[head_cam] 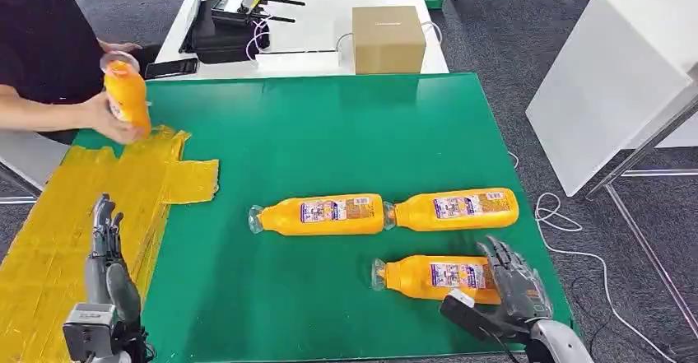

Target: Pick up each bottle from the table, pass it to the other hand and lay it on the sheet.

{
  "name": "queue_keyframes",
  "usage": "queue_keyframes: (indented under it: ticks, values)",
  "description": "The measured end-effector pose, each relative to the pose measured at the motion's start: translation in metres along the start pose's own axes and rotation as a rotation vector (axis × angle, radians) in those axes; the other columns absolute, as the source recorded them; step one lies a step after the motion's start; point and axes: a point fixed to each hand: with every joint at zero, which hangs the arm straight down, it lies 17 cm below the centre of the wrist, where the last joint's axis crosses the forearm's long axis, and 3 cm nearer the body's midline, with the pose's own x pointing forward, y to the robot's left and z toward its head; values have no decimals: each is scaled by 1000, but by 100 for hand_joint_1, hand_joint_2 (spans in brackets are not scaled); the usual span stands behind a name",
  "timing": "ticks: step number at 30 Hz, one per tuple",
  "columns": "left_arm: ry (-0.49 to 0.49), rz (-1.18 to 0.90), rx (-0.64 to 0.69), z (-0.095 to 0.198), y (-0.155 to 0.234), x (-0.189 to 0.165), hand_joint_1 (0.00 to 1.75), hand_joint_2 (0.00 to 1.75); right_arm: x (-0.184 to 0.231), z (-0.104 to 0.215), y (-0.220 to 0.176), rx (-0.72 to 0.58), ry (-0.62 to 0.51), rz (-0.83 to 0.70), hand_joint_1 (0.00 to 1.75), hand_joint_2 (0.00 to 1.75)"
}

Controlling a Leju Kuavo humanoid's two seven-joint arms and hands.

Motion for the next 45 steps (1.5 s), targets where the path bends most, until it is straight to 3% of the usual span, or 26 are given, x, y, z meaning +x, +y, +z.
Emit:
queue_keyframes:
  ticks: [1, 2, 3, 4, 13, 19, 20, 26, 29, 32, 38, 45]
  values:
    - [2, 8, -3, -1, -2, -1, 0, 0, -2, -2, 8, 41, 1, 17, 3, 175]
    - [3, 15, -3, -2, -3, -2, 0, 0, -5, -4, 14, 72, 0, 33, 91, 175]
    - [5, 22, -4, -3, -4, -3, 0, 0, -9, -3, 24, 118, -1, 50, 154, 175]
    - [5, 29, -1, -5, -5, -4, 0, 0, -12, -4, 28, 143, -6, 67, 175, 175]
    - [20, 58, 0, -10, -13, -13, 0, 0, -31, -7, 44, 241, -30, 164, 175, 175]
    - [43, 122, -16, -6, -17, -19, 0, 0, -31, -1, 45, 260, -58, 78, 175, 175]
    - [50, 177, -36, -5, -22, -19, 0, 175, -29, 1, 44, 250, -64, 48, 175, 175]
    - [156, 521, -99, 7, -44, -27, 0, 175, 29, 6, 35, 138, -201, -165, 175, 175]
    - [201, 661, -100, 14, -56, -26, 0, 175, 81, 4, 29, 68, -277, -250, 175, 175]
    - [219, 701, -87, 19, -63, -24, 0, 175, 117, 3, 27, 49, -313, -308, 175, 175]
    - [242, 745, -73, 22, -64, -26, 0, 175, 141, 4, 22, 29, -354, -372, 175, 175]
    - [312, 895, -71, 23, -103, -14, 0, 175, 237, -18, -11, -43, -471, -432, 175, 175]
